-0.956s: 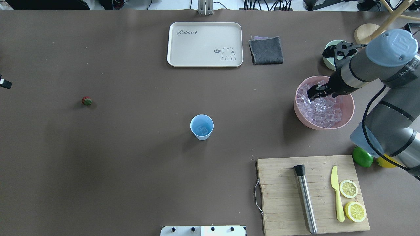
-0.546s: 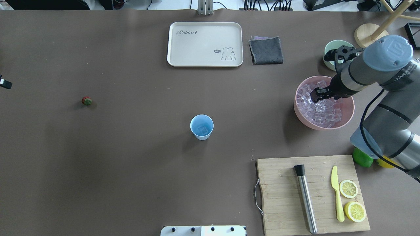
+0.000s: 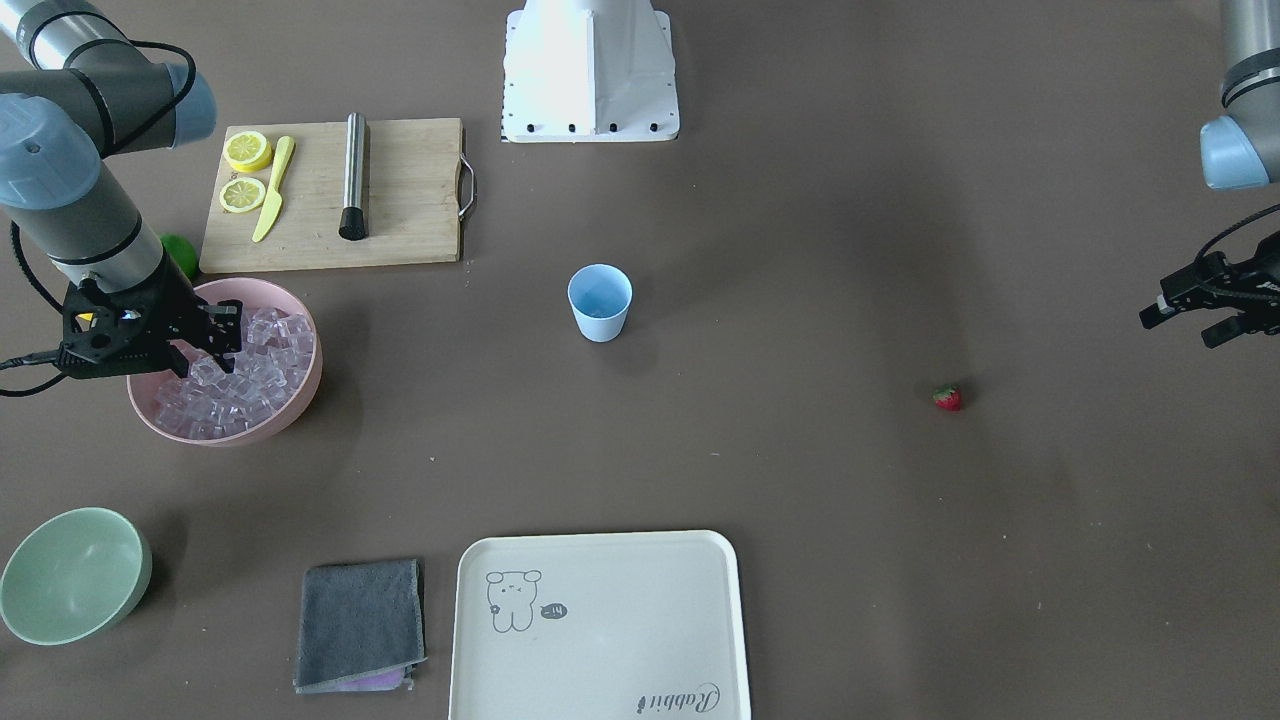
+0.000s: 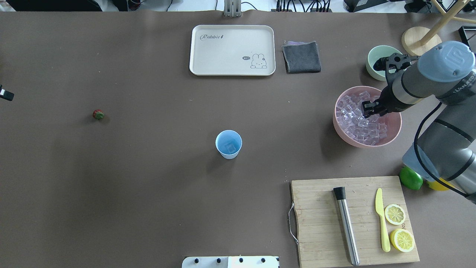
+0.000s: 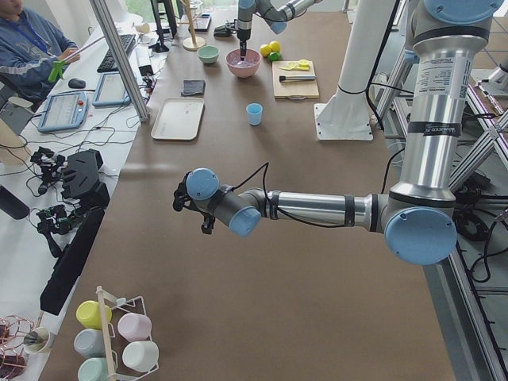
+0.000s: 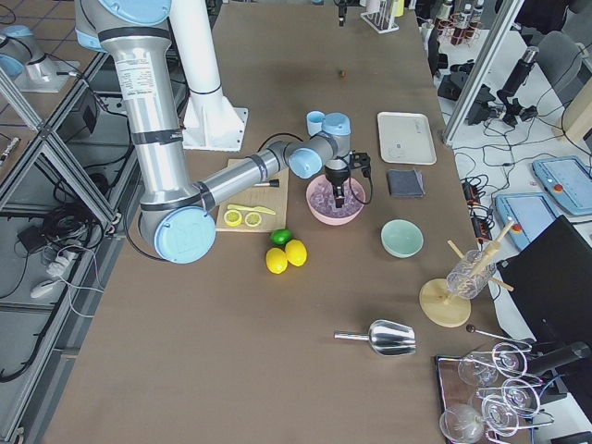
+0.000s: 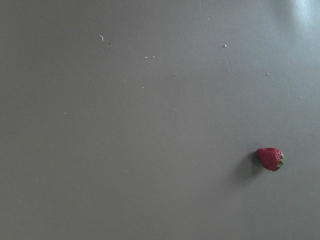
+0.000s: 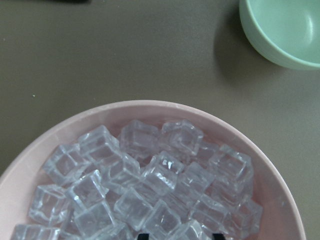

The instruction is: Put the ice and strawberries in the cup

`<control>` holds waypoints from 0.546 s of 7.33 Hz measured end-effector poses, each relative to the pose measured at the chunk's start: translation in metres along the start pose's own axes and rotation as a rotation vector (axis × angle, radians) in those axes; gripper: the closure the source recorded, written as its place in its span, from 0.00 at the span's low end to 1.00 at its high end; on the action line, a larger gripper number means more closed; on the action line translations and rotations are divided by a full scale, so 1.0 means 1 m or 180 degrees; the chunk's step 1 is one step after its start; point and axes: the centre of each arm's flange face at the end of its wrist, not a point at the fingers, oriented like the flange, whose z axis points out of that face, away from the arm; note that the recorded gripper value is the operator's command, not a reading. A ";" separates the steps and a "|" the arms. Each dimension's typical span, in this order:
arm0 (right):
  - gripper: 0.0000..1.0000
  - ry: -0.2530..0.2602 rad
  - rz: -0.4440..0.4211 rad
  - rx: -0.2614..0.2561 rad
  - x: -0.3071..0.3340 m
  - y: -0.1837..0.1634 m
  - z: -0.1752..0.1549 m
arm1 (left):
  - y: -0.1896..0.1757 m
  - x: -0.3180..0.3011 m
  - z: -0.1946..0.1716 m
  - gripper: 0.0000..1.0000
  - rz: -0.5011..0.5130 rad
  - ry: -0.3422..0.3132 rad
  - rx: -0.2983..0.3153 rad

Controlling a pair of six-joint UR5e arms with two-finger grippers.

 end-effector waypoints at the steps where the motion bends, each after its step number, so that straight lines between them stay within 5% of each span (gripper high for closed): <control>1: 0.48 0.0007 0.0008 -0.0005 0.002 0.000 0.001 | 0.000 0.000 0.000 0.02 0.0000 0.0000 0.0000; 4: 0.47 0.0026 0.0025 -0.0021 0.005 0.001 0.004 | 0.000 0.000 0.000 0.02 0.0000 0.0000 0.0001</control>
